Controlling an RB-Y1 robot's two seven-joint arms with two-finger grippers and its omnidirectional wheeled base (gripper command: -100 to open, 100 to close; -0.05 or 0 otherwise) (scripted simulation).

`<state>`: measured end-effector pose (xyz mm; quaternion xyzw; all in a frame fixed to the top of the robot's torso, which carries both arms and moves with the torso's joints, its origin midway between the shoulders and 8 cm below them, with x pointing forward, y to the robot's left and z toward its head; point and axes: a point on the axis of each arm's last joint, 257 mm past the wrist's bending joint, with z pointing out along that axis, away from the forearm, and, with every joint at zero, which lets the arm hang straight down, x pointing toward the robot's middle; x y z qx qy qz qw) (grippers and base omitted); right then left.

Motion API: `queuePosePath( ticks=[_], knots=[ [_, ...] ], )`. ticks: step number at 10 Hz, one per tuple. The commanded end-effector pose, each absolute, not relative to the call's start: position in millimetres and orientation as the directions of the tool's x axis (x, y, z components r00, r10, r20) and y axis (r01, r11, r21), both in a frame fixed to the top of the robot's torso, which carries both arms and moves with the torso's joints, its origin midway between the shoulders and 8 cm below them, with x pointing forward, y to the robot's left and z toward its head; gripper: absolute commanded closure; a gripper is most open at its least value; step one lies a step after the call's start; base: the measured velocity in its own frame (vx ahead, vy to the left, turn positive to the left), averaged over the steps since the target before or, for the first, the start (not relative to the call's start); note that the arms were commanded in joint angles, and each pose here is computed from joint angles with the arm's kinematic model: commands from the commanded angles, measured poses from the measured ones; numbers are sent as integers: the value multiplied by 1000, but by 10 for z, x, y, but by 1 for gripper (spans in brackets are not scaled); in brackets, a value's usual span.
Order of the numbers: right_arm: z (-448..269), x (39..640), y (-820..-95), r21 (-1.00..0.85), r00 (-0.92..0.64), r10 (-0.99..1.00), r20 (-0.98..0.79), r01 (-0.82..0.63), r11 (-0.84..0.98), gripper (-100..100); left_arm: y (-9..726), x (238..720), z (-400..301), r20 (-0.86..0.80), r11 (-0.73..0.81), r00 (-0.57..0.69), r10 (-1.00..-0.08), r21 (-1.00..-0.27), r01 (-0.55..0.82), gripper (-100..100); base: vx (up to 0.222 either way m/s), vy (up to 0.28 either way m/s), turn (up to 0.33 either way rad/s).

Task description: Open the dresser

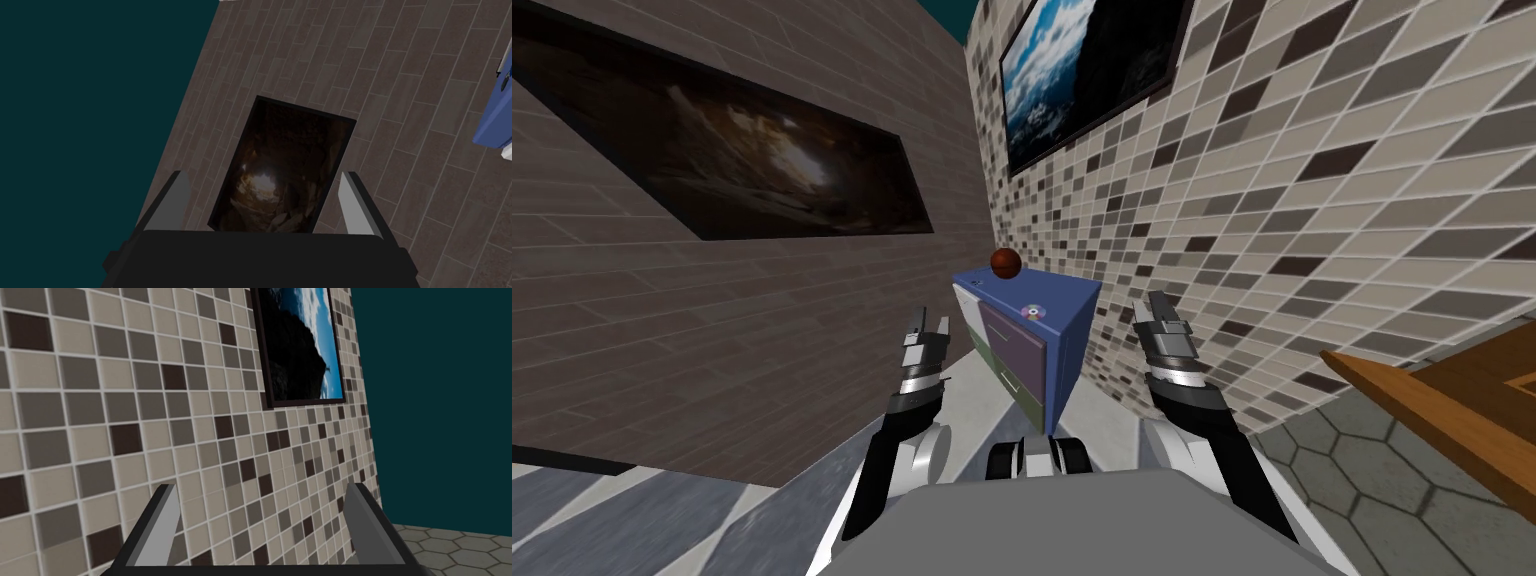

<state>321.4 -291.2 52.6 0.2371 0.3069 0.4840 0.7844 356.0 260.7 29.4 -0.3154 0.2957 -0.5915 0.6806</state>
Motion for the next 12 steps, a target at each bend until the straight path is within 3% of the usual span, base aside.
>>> queuePosePath(
  ticks=[1,12],
  knots=[
    [526,3214,-2912,669,343,905,-252,-614,419,0,2558,3584,261,-56,112,109,-992,-783,612,-100,4,6,-34],
    [523,3215,-2913,670,343,905,-252,-613,419,0,2023,4037,-476,-187,147,-32,-982,-856,496,-100,2,50,-114]
  ],
)
